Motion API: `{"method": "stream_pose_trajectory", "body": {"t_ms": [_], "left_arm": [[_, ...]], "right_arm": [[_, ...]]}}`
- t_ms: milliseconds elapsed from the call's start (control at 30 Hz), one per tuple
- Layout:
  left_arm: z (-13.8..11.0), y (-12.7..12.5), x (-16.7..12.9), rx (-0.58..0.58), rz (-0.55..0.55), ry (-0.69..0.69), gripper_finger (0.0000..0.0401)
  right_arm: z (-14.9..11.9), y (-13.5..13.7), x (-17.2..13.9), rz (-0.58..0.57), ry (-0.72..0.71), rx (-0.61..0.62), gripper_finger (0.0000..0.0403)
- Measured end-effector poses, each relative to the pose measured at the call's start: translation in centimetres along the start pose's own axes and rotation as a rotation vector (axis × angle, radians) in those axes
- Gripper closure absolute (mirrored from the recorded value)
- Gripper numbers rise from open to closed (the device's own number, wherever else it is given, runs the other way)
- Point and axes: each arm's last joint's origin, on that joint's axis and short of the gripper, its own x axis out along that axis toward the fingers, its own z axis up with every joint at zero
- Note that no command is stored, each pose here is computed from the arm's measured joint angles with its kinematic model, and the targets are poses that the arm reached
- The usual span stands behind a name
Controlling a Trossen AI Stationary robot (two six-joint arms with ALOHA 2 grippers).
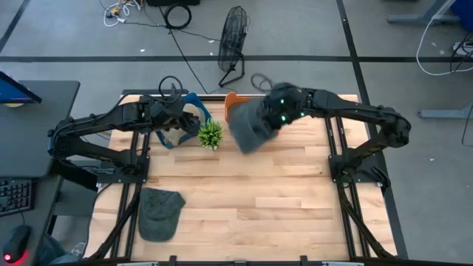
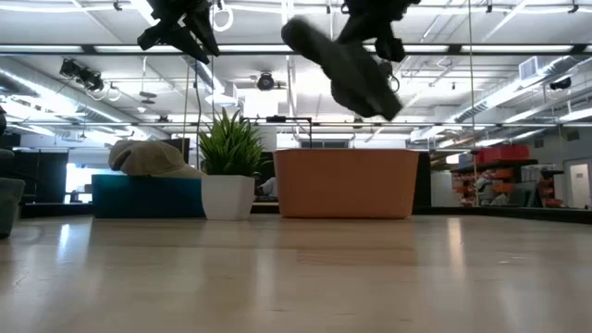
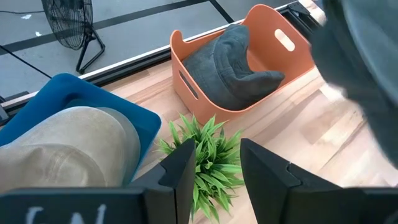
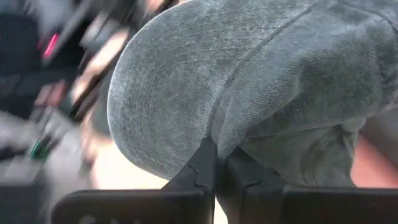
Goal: Pick & Place hat
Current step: Put the top black cap into the orange bin
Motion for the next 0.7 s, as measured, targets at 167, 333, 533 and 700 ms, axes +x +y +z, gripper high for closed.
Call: {"method": "stream_pose_trajectory", "body": {"t_ms": [167, 333, 533, 700], "left_arm": [[0.0, 0.0, 0.0, -0.001, 0.000, 0.000, 0.0271], [0.0, 0.0, 0.0, -0.001, 0.000, -0.001, 0.0270], [0.0, 0.0, 0.0, 0.000, 0.000, 0.000, 0.0270], [0.0, 0.0, 0.0, 0.000, 0.000, 0.000, 0.0270]], "right_arm": [[2.1, -2.4, -0.4, -0.290, -0.263, 0.113, 0.0394], [3.7, -5.0, 0.5, -0.430, -0.364, 0.220, 0.0393], [4.0, -7.5, 4.0, -0.467, -0.267, 0.298, 0.0393], [3.6, -9.0, 7.2, -0.513, -0.186, 0.354, 0.0393]]}}
